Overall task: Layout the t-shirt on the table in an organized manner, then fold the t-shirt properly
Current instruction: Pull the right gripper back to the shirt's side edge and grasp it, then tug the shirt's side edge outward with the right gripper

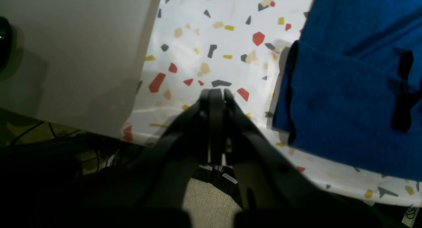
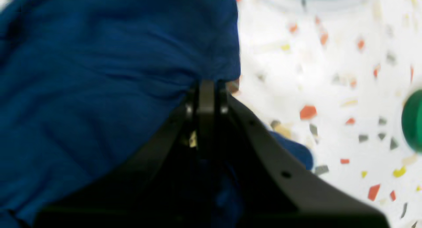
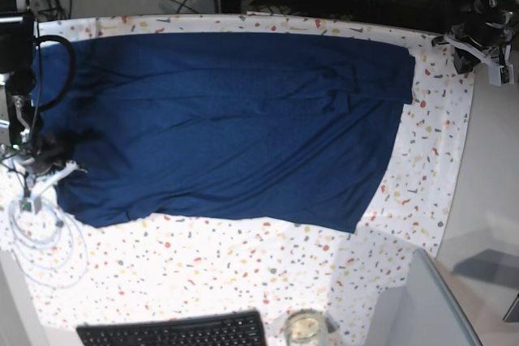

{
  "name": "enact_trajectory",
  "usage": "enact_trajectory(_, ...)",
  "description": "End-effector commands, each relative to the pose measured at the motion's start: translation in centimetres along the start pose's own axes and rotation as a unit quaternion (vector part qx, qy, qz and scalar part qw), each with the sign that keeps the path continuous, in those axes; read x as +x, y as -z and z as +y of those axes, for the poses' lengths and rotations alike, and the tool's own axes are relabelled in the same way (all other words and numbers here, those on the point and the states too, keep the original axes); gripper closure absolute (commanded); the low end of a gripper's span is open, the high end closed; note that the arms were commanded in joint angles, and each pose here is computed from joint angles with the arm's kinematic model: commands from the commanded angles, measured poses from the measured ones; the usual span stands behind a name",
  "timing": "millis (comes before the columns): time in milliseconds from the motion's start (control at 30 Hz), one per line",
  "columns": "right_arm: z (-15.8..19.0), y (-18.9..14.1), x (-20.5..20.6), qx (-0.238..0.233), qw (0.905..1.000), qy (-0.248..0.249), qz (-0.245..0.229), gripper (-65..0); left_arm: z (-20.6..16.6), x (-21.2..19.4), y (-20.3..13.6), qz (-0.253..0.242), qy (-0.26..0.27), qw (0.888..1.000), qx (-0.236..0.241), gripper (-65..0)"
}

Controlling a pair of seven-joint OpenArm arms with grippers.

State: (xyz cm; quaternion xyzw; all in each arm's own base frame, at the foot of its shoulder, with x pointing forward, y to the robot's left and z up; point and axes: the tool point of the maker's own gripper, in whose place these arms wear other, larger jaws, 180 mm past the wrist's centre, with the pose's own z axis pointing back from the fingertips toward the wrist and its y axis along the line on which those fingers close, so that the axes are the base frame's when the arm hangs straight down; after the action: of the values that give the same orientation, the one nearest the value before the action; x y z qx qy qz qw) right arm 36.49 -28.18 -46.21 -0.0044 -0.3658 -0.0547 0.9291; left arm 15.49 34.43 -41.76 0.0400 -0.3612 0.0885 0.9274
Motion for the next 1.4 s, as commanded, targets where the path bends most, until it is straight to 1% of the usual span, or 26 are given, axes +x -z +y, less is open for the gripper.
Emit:
enact_trajectory(0,-0.3,-0.5,2.4,0.000,0.9996,-0.005,-0.029,-0.2,0.5,1.2,-0.4,-0.019,0.006,1.000,0.004,0.0)
enact_trajectory(200,1.3,-2.4,2.3,0.017,0.9993,-0.027,-0.022,-0.2,0.5,1.2,-0.4,-0.019,0.006,1.000,0.004,0.0)
enact_trajectory(333,1.6,-4.2,2.0,0.019,0.9995,-0.008,-0.025,-0.2,0.5,1.1,-0.3,-0.019,0.005,1.000,0.004,0.0)
enact_trajectory(433,1.5,-5.5,1.4,0.017,0.9998,-0.003,-0.013,-0.2,0.5,1.1,-0.3,-0.019,0.005,1.000,0.004,0.0)
enact_trajectory(600,2.5,-7.0,-0.7,0.025,0.9995,-0.003,0.021,-0.2,0.7,0.0,0.2,-0.005,-0.009,1.000,0.002,0.0)
enact_trajectory(800,2.3,-7.8,-3.4,0.018,0.9962,0.041,0.074,-0.3,0.7,0.0,0.3,-0.006,-0.010,1.000,0.002,0.0)
enact_trajectory(833,2.3,-7.8,-3.9,0.019,0.9950,0.043,0.088,-1.4,0.7,0.1,0.2,-0.007,-0.009,1.000,0.002,0.0)
enact_trajectory(867,2.4,-8.0,-4.1,0.020,0.9942,0.041,0.097,-3.9,0.6,0.1,0.2,-0.007,-0.009,1.000,0.002,0.0)
enact_trajectory(900,2.5,-8.2,-4.2,0.021,0.9933,0.041,0.106,-7.8,0.6,0.2,0.2,-0.008,-0.008,1.000,0.002,0.0)
enact_trajectory(933,2.6,-8.5,-3.4,0.023,0.9939,0.037,0.101,-14.1,0.6,0.2,0.2,-0.009,-0.008,1.000,0.002,0.0)
enact_trajectory(1033,3.3,-9.5,-0.6,0.027,0.9971,0.023,0.068,-31.7,0.6,0.2,0.2,-0.009,-0.008,1.000,0.002,0.0)
enact_trajectory(1100,3.7,-9.6,1.8,0.031,0.9986,0.019,0.039,-40.1,0.6,0.3,0.2,-0.009,-0.008,1.000,0.002,0.0)
enact_trajectory(1133,3.9,-9.3,3.2,0.032,0.9989,0.020,0.028,-42.6,0.6,0.3,0.2,-0.010,-0.008,1.000,0.002,0.0)
enact_trajectory(1200,3.8,-7.9,5.2,0.035,0.9987,0.034,0.016,-43.4,0.5,0.2,0.2,-0.010,-0.009,1.000,0.002,0.0)
enact_trajectory(1300,3.1,-4.3,7.4,0.038,0.9963,0.077,0.006,-43.7,0.5,0.2,0.2,-0.010,-0.009,1.000,0.002,0.0)
enact_trajectory(1367,2.9,-1.9,7.8,0.038,0.9944,0.099,0.006,-43.8,0.5,0.2,0.2,-0.009,-0.009,1.000,0.002,0.0)
